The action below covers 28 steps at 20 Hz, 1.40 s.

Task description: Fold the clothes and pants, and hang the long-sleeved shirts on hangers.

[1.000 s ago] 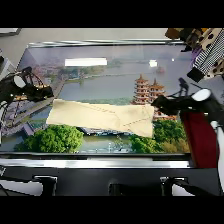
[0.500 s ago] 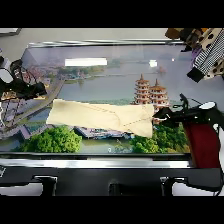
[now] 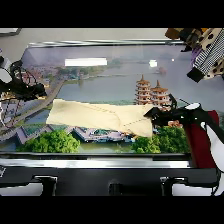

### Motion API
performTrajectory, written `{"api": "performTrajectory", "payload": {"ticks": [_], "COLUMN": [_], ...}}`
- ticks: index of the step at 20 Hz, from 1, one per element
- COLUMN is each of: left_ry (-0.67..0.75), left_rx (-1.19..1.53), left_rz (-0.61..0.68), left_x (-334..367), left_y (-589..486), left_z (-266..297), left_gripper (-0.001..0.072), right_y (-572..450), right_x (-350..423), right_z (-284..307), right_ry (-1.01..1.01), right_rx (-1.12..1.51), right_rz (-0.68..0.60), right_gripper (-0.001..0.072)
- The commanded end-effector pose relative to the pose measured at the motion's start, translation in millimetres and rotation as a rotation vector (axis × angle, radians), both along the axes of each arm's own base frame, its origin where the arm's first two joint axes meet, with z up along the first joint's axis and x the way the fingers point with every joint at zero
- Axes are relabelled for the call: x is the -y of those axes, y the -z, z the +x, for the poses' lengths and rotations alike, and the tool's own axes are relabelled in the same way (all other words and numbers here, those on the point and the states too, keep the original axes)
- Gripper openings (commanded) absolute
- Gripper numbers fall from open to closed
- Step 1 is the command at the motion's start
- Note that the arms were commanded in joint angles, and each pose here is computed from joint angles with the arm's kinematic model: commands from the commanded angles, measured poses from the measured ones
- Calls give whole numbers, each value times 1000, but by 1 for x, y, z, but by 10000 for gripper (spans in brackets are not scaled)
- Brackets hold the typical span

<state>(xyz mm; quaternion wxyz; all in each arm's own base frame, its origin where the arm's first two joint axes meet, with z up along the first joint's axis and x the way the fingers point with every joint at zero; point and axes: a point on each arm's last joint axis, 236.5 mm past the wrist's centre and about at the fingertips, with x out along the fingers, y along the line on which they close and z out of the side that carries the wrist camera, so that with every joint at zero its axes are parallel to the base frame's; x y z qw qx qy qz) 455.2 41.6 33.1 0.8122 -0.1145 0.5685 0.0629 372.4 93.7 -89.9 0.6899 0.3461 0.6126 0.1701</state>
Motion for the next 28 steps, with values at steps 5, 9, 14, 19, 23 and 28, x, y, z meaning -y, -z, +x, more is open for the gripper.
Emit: {"api": "performTrajectory", "payload": {"ticks": [5,9,14,19,23,28], "left_ry": [31,64,61,112,193,354], "left_rx": [7,9,-17,-45,-123,-132], "left_rz": [-43,-190,-450,-637,-717,-732], "left_x": [12,47,149,289,385,467], "left_y": [-1,3,55,87,106,106], "left_z": [1,1,-8,-22,-61,-81], "left_gripper": [533,154,12,11,10,10], "right_y": [-4,-62,-130,-174,-208,-234], "right_x": [-36,-22,1,17,30,47], "right_z": [0,21,20,24,30,24], "right_ry": [-66,3,-43,-39,-18,11], "right_rx": [33,90,70,80,129,183], "right_rz": [-17,-17,-108,-191,-253,-346], "right_gripper": [30,30,30,30,30,30]}}
